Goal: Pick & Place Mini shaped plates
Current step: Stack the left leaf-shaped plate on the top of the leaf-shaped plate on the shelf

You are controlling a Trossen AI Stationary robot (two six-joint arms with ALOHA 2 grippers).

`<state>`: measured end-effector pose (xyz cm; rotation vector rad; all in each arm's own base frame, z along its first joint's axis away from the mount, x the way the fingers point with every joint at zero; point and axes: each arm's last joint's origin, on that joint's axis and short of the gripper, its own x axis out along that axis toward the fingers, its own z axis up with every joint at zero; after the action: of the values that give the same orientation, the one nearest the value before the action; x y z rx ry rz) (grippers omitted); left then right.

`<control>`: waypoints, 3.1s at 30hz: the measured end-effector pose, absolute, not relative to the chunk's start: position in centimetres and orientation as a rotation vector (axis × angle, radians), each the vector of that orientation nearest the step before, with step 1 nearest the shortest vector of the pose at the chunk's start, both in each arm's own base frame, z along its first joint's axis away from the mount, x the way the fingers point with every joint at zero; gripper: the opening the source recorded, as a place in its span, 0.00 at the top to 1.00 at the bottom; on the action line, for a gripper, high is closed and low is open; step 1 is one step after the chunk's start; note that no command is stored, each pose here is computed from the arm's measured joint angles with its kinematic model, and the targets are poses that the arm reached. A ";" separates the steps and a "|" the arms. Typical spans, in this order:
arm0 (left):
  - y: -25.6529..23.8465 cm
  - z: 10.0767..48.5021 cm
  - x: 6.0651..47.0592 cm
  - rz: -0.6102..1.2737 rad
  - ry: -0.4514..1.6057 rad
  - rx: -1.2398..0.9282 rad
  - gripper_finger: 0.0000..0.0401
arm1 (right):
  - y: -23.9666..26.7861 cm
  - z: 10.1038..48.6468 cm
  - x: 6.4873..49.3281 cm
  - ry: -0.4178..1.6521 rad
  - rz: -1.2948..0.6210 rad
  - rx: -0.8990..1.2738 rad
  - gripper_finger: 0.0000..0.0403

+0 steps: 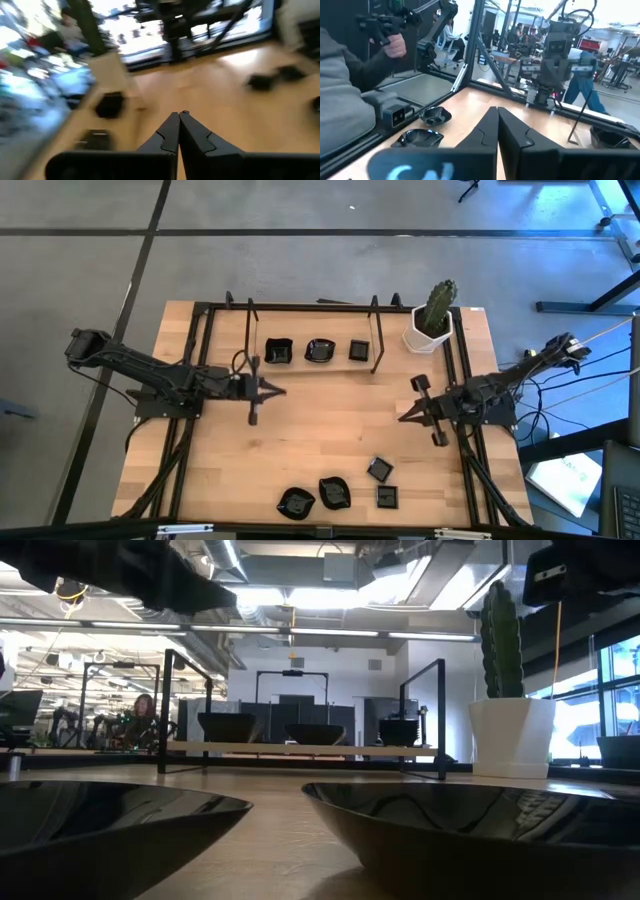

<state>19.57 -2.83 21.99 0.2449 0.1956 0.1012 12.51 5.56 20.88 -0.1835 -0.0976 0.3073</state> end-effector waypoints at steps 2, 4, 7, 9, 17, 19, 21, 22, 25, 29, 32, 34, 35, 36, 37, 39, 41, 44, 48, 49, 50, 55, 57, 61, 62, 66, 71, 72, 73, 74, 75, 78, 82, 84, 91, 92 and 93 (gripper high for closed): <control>-3.1 22.0 19.6 0.012 0.188 0.139 0.99 | 5.5 20.7 12.5 -0.083 0.308 -0.213 0.98; -3.6 21.8 19.7 -0.070 0.195 0.052 1.00 | 5.5 20.5 12.5 -0.063 0.304 -0.242 0.98; -5.2 20.6 20.1 -0.183 0.271 -0.008 0.99 | 5.5 20.2 12.5 -0.038 0.298 -0.238 0.98; -7.0 19.7 20.6 -0.235 0.353 -0.035 0.99 | 5.5 20.2 12.6 -0.035 0.298 -0.216 0.98; -17.4 16.1 23.3 -0.271 0.660 0.041 0.99 | 5.5 20.2 12.5 -0.025 0.307 -0.153 0.98; -19.3 16.0 23.7 -0.191 0.689 0.074 0.99 | 5.5 20.2 12.5 -0.028 0.307 -0.161 0.98; -20.5 16.6 24.3 -0.091 0.702 0.080 0.98 | 5.5 20.3 12.5 -0.034 0.306 -0.161 0.98; -20.9 17.1 24.6 -0.054 0.711 0.080 0.98 | 5.5 20.3 12.5 -0.034 0.306 -0.162 0.98; -21.8 18.9 25.4 -0.020 0.762 0.054 0.96 | 5.5 20.3 12.5 -0.033 0.306 -0.171 0.98; -22.4 21.0 26.9 -0.023 0.828 0.008 0.90 | 5.5 20.2 12.5 -0.020 0.308 -0.165 0.98; -22.9 22.6 28.4 -0.061 0.826 -0.048 0.82 | 5.5 20.0 12.5 -0.005 0.308 -0.169 0.98; -23.3 23.0 29.2 -0.122 0.861 -0.066 0.77 | 5.5 19.9 12.5 0.007 0.309 -0.171 0.98; -23.5 23.0 29.6 -0.144 0.878 -0.064 0.74 | 5.5 19.8 12.5 0.011 0.310 -0.172 0.98; -23.7 22.9 29.9 -0.157 0.895 -0.065 0.72 | 5.5 19.8 12.5 0.016 0.310 -0.173 0.98; -23.8 22.8 30.1 -0.160 0.920 -0.065 0.69 | 5.5 19.8 12.5 0.019 0.311 -0.173 0.98; -23.7 22.4 30.8 -0.161 0.977 -0.119 0.65 | 5.5 19.7 12.5 0.023 0.311 -0.174 0.98; -23.4 21.7 31.3 -0.147 1.040 -0.171 0.61 | 5.6 19.7 12.5 0.027 0.311 -0.171 0.98; -22.9 21.0 32.1 -0.148 1.083 -0.228 0.58 | 5.6 19.7 12.6 0.028 0.311 -0.171 0.98; -21.9 20.7 32.8 -0.146 1.121 -0.260 0.55 | 5.6 19.6 12.6 0.032 0.312 -0.173 0.98; -21.7 20.6 33.0 -0.155 1.131 -0.274 0.54 | 5.6 19.6 12.6 0.035 0.312 -0.172 0.98; -21.6 20.5 33.1 -0.164 1.146 -0.287 0.53 | 5.6 19.6 12.6 0.037 0.312 -0.170 0.98; -21.3 18.8 33.5 -0.209 1.232 -0.279 0.53 | 5.6 19.5 12.6 0.044 0.312 -0.174 0.98; -21.3 17.9 33.7 -0.211 1.260 -0.279 0.53 | 5.6 19.5 12.6 0.048 0.313 -0.175 0.98; -21.1 16.4 34.2 -0.193 1.301 -0.286 0.53 | 5.6 19.3 12.6 0.063 0.314 -0.179 0.98; -21.0 16.1 34.3 -0.188 1.309 -0.288 0.53 | 5.6 19.3 12.6 0.064 0.314 -0.179 0.98; -20.8 15.6 34.5 -0.184 1.324 -0.296 0.53 | 5.6 19.3 12.6 0.066 0.314 -0.180 0.98; -20.8 15.6 34.5 -0.197 1.323 -0.281 0.53 | 5.6 19.3 12.6 0.066 0.314 -0.180 0.98; -20.8 15.6 34.5 -0.201 1.324 -0.274 0.53 | 5.6 19.3 12.6 0.067 0.314 -0.180 0.98; -20.7 15.6 34.5 -0.207 1.325 -0.265 0.53 | 5.6 19.3 12.5 0.069 0.314 -0.181 0.98; -20.8 15.5 34.5 -0.217 1.325 -0.252 0.53 | 5.5 19.2 12.5 0.073 0.315 -0.183 0.98; -20.8 15.4 34.5 -0.226 1.325 -0.241 0.53 | 5.5 19.2 12.5 0.076 0.315 -0.184 0.98; -20.8 15.1 34.5 -0.236 1.333 -0.216 0.53 | 5.5 19.2 12.5 0.081 0.315 -0.188 0.98; -20.8 14.5 34.6 -0.247 1.340 -0.193 0.54 | 5.5 19.1 12.5 0.083 0.315 -0.188 0.98; -20.8 14.4 34.6 -0.263 1.341 -0.171 0.57 | 5.5 19.1 12.5 0.082 0.315 -0.188 0.98; -20.8 14.5 34.6 -0.316 1.322 -0.111 0.82 | 5.5 19.1 12.5 0.083 0.315 -0.188 0.98; -20.8 14.7 34.6 -0.319 1.321 -0.112 0.88 | 5.5 19.1 12.5 0.083 0.315 -0.188 0.98; -20.9 14.8 34.5 -0.322 1.320 -0.113 0.93 | 5.5 19.1 12.5 0.083 0.315 -0.189 0.98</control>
<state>34.51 -20.85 14.82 -0.1129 1.3205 -0.3216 12.54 5.54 19.14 -0.1885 0.0829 0.3155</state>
